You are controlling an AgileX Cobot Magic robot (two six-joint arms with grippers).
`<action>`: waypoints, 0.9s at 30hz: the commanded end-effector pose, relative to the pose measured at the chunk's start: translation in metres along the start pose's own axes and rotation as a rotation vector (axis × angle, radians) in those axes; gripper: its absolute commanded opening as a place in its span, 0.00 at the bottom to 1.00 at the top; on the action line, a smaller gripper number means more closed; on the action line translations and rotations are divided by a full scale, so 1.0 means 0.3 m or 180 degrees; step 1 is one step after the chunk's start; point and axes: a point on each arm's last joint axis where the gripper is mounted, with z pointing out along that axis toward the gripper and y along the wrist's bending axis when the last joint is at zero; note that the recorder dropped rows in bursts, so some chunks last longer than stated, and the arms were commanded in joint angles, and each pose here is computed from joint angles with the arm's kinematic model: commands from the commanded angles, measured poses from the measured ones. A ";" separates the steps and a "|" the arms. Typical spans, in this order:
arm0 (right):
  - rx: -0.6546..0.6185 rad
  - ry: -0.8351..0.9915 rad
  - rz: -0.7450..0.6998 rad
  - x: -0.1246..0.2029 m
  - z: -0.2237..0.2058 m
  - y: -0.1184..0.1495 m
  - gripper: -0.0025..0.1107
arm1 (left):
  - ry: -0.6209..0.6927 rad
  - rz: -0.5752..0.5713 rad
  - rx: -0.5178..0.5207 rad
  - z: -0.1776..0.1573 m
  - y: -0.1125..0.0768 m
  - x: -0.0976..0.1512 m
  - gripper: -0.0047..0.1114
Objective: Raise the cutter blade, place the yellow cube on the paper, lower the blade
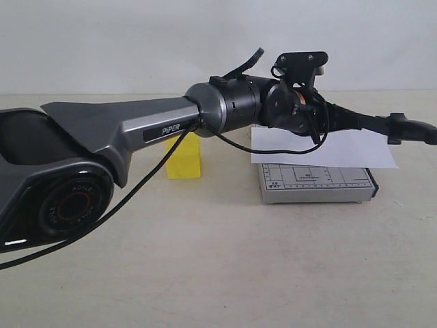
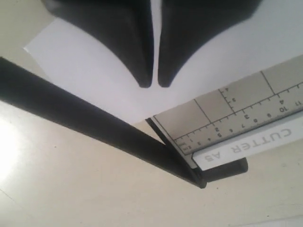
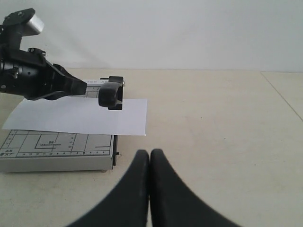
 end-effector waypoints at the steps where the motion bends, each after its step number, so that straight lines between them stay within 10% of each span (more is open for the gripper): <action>1: -0.0005 -0.0028 0.0008 0.002 0.000 0.001 0.02 | 0.0124 -0.0074 0.0008 -0.013 -0.006 -0.004 0.08; 17: -0.0005 -0.0028 0.0008 0.002 0.000 0.001 0.02 | -0.0331 0.0081 -0.0124 -0.249 0.008 0.014 0.08; 27: -0.0005 -0.0028 0.0008 0.002 0.000 0.001 0.02 | -0.0793 -0.0313 -0.0886 -0.631 0.191 0.165 0.08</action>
